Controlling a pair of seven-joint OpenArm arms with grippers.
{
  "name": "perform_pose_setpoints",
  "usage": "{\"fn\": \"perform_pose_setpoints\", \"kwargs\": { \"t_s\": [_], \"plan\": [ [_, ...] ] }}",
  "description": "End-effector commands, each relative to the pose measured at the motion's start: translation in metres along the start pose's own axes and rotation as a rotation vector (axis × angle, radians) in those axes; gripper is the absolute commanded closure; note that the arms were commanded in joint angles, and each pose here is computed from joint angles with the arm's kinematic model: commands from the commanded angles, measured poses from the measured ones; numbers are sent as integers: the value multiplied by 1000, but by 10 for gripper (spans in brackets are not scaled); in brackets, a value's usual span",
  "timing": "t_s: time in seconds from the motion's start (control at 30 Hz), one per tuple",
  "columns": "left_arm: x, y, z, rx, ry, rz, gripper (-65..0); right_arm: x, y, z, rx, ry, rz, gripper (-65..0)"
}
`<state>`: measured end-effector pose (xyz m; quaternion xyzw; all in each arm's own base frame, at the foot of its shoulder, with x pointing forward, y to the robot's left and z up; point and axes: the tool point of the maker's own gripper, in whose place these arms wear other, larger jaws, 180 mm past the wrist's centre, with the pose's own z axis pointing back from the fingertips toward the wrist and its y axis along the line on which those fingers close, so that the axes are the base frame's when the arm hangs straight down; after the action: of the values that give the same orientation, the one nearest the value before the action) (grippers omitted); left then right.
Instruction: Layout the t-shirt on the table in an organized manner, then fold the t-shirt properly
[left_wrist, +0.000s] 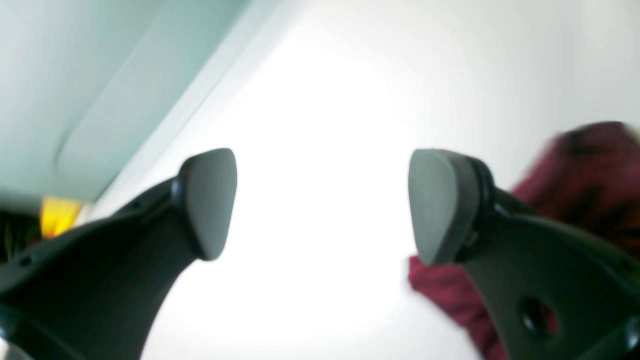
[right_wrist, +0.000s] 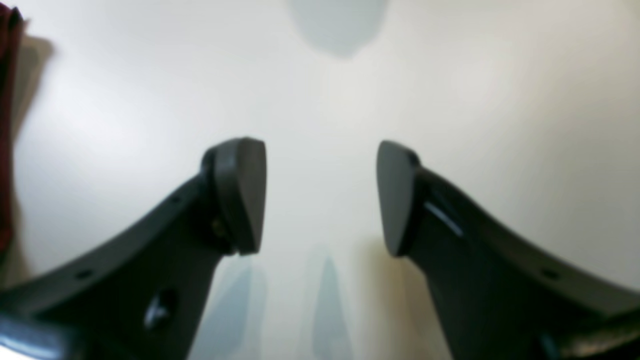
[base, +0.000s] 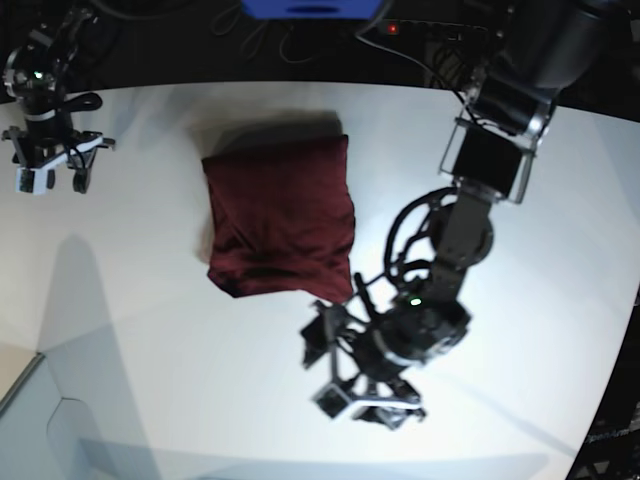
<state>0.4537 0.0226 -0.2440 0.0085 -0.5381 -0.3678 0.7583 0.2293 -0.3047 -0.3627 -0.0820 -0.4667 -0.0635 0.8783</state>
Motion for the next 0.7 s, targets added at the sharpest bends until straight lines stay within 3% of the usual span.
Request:
{"fn": "perform_pose_setpoints", "kwargs": {
  "t_s": [0.0,0.07,0.13,0.23,0.37,0.47,0.57,0.67],
  "plan": [
    [4,25,15,69,-39,40,-506,8,-6,5,-9,-32,16,-349],
    [-31,51,43,171,-13,150,-473,-1,-7,9,-9,-8,23,-343],
    [-74,78,75,283,36,250,-398,-9,-8,12,-14,11,20,-298],
    [-136,87,117,383,141,345,-230,-25,-8,20,-26,42,-10,-186],
    [-188,70,166,426,230,433,0,-36,-31,32,-110,53,-67,-19],
    [-221,45,200,418,343,487,-22,-42,-49,42,-168,66,-88,0],
    [-238,17,229,376,441,523,0,-54,-64,53,-209,93,-98,0],
    [-261,-18,257,315,540,577,-1,-71,-65,61,-207,140,-91,0]
  ]
}}
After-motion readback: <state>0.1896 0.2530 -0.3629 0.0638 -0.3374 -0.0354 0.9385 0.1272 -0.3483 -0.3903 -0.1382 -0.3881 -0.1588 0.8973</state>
